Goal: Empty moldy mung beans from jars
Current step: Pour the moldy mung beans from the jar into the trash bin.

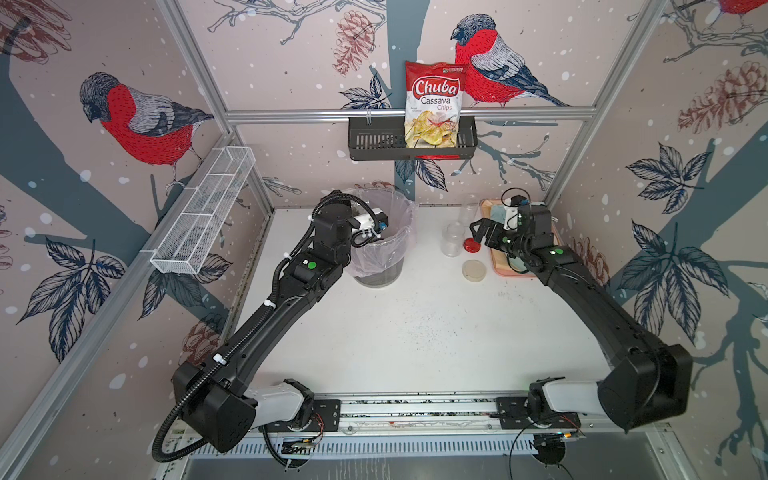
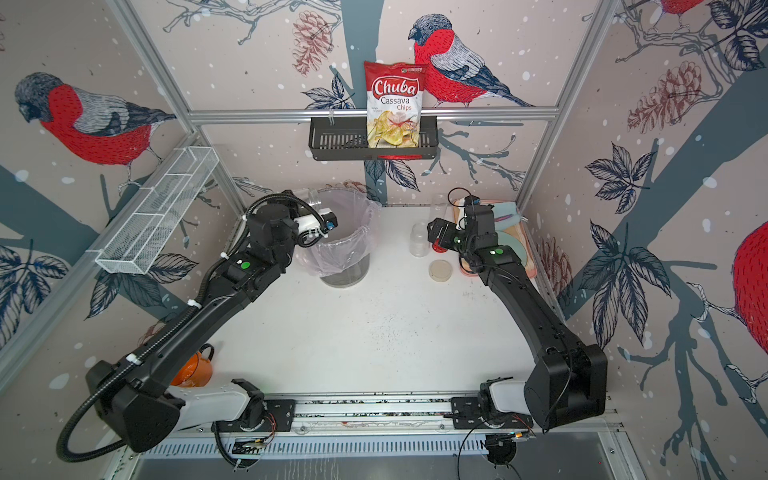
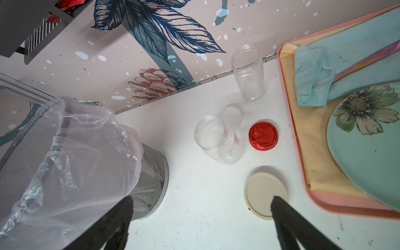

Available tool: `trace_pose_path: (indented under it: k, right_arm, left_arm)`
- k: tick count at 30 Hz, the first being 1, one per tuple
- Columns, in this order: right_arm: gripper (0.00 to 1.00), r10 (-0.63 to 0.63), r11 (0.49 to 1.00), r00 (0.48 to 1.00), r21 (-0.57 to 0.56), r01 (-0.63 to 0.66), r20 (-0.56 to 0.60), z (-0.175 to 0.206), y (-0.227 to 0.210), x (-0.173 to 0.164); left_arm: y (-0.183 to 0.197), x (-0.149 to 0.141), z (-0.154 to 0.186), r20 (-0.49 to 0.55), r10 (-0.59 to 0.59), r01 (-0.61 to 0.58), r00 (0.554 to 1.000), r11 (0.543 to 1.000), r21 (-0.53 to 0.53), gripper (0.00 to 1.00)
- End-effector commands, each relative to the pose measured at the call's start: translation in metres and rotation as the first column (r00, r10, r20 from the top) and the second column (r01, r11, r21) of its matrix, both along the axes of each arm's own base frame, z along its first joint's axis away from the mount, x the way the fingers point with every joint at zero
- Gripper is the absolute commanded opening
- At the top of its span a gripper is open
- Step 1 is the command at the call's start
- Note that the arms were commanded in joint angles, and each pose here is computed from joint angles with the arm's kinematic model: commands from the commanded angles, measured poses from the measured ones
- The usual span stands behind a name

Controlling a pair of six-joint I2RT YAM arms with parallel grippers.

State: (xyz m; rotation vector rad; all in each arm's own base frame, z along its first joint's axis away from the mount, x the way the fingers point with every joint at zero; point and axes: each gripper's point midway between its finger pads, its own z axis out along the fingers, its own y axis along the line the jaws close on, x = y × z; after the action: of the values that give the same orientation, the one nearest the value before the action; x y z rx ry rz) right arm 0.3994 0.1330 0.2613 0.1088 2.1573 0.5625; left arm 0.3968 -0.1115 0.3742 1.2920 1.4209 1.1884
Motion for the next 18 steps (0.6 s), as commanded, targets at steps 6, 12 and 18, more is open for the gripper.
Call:
trace_pose_path:
  k: [6, 12, 18]
  right_arm:
    - [0.99, 0.001, 1.000, 0.999, 0.009, -0.001, 0.033, 0.0090, -0.0027, -0.0011]
    - [1.00, 0.007, 1.000, 1.000, 0.020, -0.008, 0.030, 0.0061, -0.0018, -0.0009]
    - [1.00, 0.002, 1.000, 0.999, 0.021, -0.002, 0.033, 0.0062, -0.0045, -0.0024]
  left_arm:
    - [0.0017, 0.0064, 0.0255, 0.068, 0.010, -0.013, 0.998, 0.999, 0.044, 0.00]
    - [0.0054, 0.0097, 0.0304, 0.077, 0.023, -0.031, 0.997, 0.995, 0.094, 0.00]
    - [0.0092, 0.0128, 0.0265, 0.076, 0.032, -0.043, 0.997, 0.989, 0.139, 0.00]
